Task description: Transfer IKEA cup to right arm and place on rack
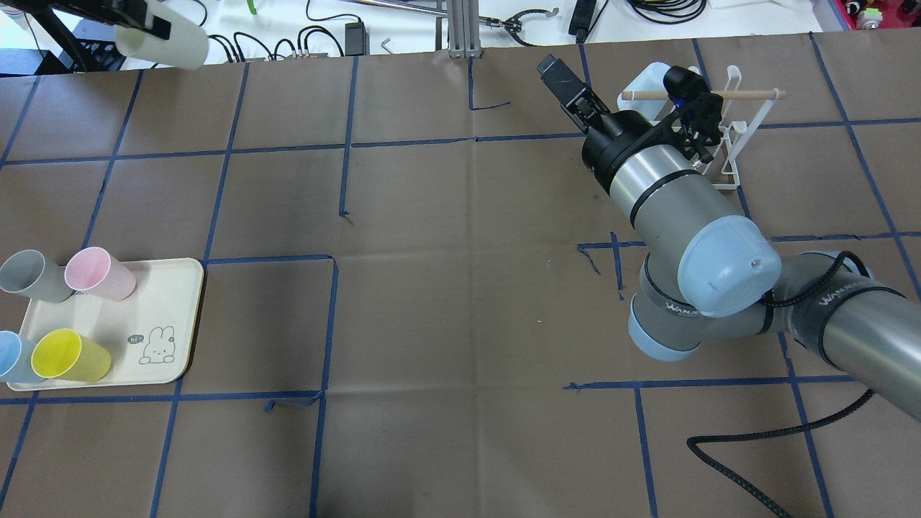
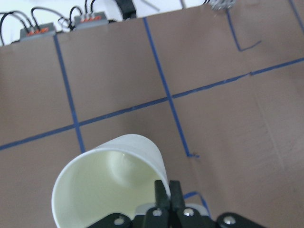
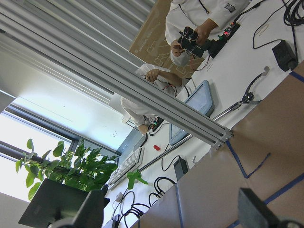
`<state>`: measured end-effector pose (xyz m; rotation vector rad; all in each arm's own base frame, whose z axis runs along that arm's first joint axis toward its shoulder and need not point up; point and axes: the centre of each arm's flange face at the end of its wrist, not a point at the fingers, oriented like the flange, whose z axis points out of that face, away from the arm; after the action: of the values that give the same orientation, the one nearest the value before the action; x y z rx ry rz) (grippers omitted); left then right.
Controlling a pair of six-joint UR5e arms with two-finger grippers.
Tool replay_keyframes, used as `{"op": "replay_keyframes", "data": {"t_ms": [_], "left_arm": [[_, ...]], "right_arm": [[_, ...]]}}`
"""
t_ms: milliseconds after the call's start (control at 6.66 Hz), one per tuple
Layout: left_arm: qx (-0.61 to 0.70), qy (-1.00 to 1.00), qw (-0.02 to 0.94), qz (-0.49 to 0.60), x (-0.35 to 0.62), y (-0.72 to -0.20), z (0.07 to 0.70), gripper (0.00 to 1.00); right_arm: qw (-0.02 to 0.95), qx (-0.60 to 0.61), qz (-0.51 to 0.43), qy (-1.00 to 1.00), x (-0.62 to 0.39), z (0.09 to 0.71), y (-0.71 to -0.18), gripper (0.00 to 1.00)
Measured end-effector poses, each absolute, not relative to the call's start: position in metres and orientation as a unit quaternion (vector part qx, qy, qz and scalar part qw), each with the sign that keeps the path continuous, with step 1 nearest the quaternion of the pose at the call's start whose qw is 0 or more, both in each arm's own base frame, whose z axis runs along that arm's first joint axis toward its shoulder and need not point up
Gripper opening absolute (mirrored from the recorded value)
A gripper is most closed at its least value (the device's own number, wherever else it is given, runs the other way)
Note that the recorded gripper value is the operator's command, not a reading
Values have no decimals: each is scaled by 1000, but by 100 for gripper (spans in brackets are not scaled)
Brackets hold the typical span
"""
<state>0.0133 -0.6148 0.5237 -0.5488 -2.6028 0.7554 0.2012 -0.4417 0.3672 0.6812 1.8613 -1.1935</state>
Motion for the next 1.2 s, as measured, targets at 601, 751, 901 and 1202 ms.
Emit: {"op": "replay_keyframes", "data": {"t_ms": [601, 751, 901, 1202], "left_arm": [[-289, -803, 319, 412, -73, -594, 467, 0], [-300, -777, 350, 429, -84, -575, 442, 0], [-309, -757, 372, 439, -96, -549, 419, 0], [-330, -735, 393, 443, -128, -493, 388, 0]], "right_arm": [[476, 357, -401, 697, 207, 366, -428, 100], [493, 385, -382, 681, 207, 366, -428, 100], [510, 416, -359, 662, 207, 367, -428, 100], [537, 469, -316, 627, 207, 366, -428, 100]]}}
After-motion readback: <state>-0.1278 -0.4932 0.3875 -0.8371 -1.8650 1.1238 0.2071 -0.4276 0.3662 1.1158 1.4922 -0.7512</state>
